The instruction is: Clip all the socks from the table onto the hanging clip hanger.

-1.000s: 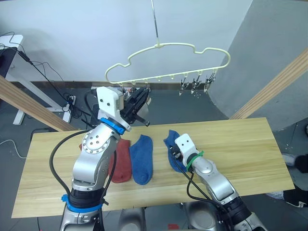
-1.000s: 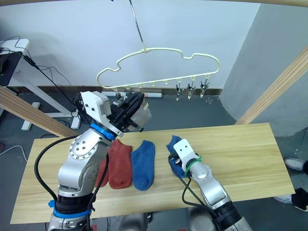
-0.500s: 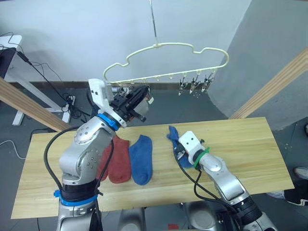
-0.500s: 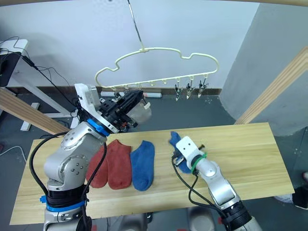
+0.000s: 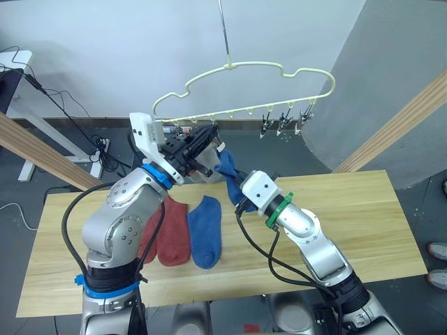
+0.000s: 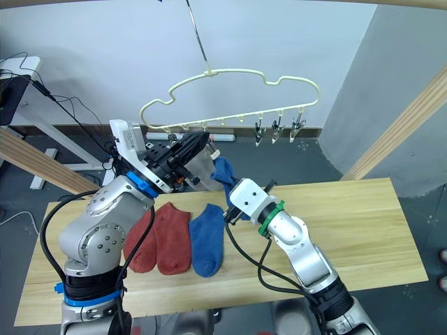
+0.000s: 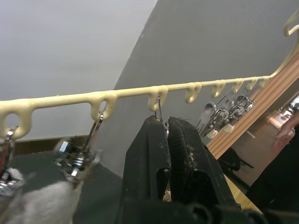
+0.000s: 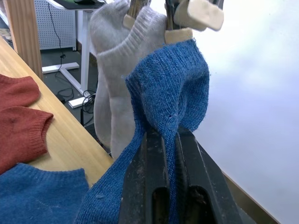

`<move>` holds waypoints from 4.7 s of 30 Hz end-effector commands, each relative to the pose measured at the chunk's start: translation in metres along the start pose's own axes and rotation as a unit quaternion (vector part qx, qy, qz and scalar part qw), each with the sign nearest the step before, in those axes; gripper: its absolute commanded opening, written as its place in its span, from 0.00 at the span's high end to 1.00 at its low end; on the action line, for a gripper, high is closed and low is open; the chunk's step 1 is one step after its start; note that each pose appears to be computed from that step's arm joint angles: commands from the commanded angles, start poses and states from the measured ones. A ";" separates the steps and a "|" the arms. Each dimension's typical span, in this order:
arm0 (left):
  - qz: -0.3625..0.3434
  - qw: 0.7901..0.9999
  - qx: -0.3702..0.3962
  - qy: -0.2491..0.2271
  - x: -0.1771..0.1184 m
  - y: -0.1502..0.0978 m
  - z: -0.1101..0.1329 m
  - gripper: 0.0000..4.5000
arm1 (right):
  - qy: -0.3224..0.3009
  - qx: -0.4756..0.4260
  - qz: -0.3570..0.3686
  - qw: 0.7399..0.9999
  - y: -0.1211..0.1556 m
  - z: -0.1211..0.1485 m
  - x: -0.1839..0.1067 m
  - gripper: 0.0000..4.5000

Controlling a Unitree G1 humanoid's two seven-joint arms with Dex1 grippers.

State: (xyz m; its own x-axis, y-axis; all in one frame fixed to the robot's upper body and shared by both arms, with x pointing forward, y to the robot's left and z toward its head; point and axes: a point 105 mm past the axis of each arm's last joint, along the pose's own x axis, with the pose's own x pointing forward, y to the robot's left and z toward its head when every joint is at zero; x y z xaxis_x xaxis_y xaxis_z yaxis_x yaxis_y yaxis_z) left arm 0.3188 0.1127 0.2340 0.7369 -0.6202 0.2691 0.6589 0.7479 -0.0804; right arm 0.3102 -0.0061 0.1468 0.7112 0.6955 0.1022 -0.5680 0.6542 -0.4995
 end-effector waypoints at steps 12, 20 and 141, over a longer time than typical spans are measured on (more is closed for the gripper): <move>-0.012 1.000 0.014 -0.014 -0.003 -0.008 0.007 1.00 | -0.066 -0.009 -0.018 0.998 -0.001 0.027 0.004 1.00; -0.016 1.000 0.010 -0.014 -0.001 -0.010 0.006 1.00 | -0.069 -0.012 -0.014 0.997 0.000 0.029 0.007 1.00; -0.176 0.966 0.167 0.092 -0.048 -0.018 -0.011 0.20 | 0.037 0.099 -0.100 0.989 -0.093 0.059 -0.015 0.54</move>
State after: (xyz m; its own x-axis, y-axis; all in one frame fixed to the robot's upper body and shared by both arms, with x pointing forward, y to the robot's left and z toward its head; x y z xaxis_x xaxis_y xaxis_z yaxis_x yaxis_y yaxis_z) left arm 0.2774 0.1287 0.2044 0.5301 -0.8477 0.0183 0.8137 0.5146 0.2704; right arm 0.3298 -0.0577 0.2324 0.8404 0.5365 0.0765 -0.4955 0.8179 -0.2925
